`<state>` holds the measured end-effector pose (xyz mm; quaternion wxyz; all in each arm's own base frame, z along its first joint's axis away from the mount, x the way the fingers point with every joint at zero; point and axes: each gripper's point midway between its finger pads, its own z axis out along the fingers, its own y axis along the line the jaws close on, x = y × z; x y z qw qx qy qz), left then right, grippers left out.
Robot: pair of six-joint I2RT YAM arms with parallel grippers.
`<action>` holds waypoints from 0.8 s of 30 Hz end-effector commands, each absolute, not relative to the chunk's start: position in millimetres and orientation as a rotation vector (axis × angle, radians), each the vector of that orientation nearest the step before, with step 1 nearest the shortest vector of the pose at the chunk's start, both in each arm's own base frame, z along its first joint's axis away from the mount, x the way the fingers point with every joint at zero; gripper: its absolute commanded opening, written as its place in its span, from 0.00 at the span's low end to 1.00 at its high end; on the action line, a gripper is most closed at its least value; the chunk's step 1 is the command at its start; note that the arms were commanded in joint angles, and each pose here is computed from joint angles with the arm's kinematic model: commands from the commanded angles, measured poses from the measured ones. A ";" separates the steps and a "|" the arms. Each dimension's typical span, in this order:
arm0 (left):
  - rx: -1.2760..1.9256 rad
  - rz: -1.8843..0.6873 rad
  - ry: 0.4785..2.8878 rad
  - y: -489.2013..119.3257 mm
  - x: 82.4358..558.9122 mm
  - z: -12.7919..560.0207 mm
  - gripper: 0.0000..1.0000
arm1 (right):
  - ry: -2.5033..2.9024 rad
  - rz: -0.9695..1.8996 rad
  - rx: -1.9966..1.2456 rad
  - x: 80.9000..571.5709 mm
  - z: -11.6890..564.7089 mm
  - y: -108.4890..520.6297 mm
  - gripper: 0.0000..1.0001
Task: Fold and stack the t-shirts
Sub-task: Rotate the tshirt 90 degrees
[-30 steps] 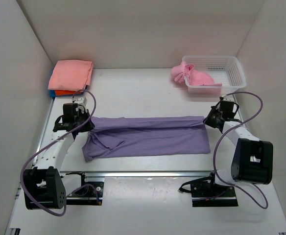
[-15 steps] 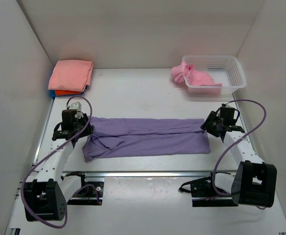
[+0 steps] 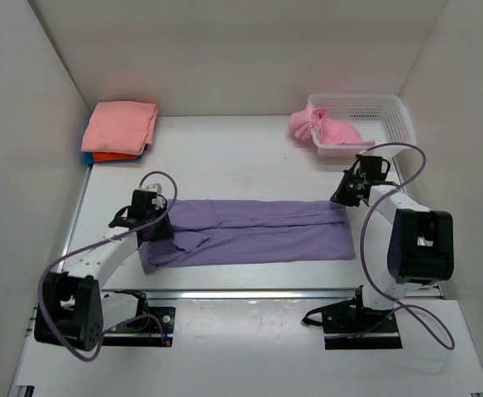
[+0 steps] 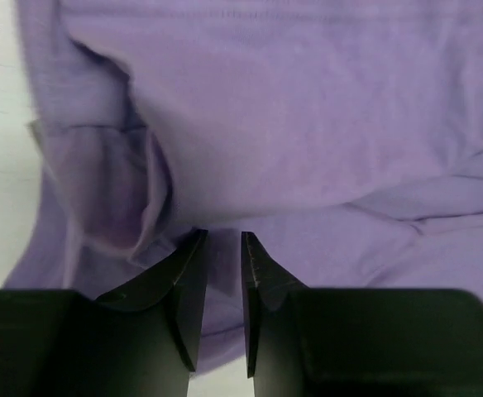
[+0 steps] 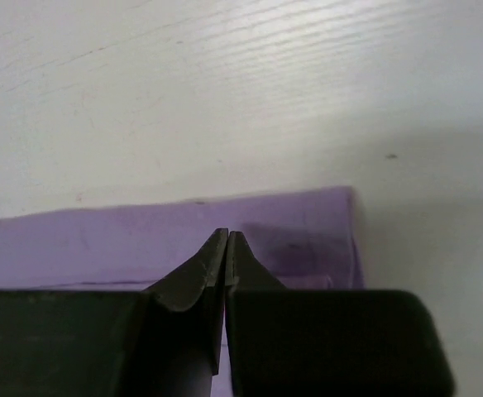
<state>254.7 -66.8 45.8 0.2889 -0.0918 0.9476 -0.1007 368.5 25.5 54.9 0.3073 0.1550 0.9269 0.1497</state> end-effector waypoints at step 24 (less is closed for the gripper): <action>0.196 -0.227 2.691 -188.6 532.6 9.8 0.22 | 2.939 0.277 0.649 226.6 -4.6 134.6 0.00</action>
